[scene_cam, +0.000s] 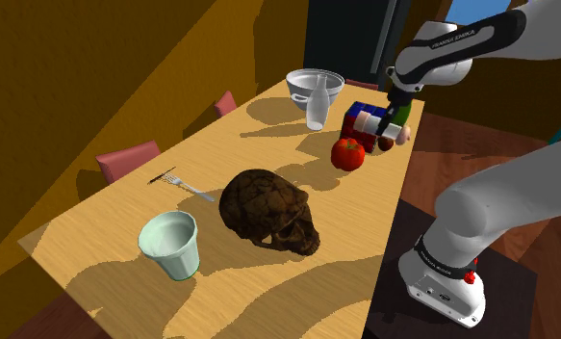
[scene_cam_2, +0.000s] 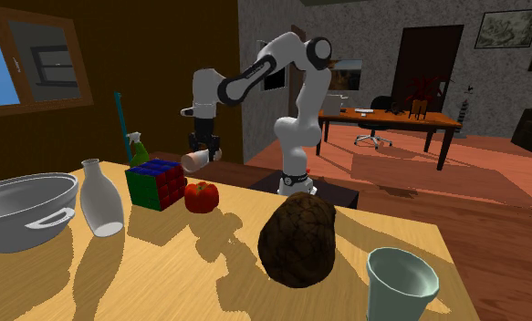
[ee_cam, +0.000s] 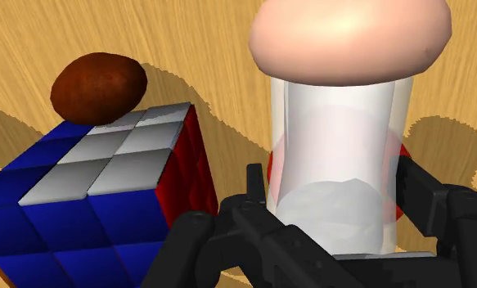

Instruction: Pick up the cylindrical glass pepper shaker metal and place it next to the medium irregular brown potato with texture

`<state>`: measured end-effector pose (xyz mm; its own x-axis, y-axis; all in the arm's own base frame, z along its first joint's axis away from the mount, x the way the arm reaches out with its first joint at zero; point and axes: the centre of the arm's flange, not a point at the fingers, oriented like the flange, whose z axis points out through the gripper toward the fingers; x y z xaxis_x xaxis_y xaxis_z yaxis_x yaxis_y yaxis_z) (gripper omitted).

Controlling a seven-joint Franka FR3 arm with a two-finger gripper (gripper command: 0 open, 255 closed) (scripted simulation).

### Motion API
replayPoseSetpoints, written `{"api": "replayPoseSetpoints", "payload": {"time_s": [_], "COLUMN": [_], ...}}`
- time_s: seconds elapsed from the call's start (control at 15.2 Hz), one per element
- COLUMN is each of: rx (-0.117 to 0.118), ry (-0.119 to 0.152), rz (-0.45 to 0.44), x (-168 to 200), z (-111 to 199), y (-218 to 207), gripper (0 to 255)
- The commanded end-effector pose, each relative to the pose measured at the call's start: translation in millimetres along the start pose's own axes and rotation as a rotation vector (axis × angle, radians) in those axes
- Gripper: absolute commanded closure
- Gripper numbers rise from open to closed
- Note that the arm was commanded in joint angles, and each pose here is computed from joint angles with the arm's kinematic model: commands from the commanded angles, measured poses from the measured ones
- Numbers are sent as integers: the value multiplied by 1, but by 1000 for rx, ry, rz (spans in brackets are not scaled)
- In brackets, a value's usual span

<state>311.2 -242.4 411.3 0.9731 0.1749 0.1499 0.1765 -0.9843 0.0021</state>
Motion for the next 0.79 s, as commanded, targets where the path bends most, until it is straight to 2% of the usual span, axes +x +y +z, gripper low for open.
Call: {"api": "replayPoseSetpoints", "payload": {"time_s": [0.0, 0.2, 0.73], "rx": [0, 0, 0], "ry": [0, 0, 0], "rz": [-1, -1, -1], "x": [-23, -48, -55], "z": [-1, -5, 37], "y": [17, 38, 38], "gripper": [255, 255, 255]}}
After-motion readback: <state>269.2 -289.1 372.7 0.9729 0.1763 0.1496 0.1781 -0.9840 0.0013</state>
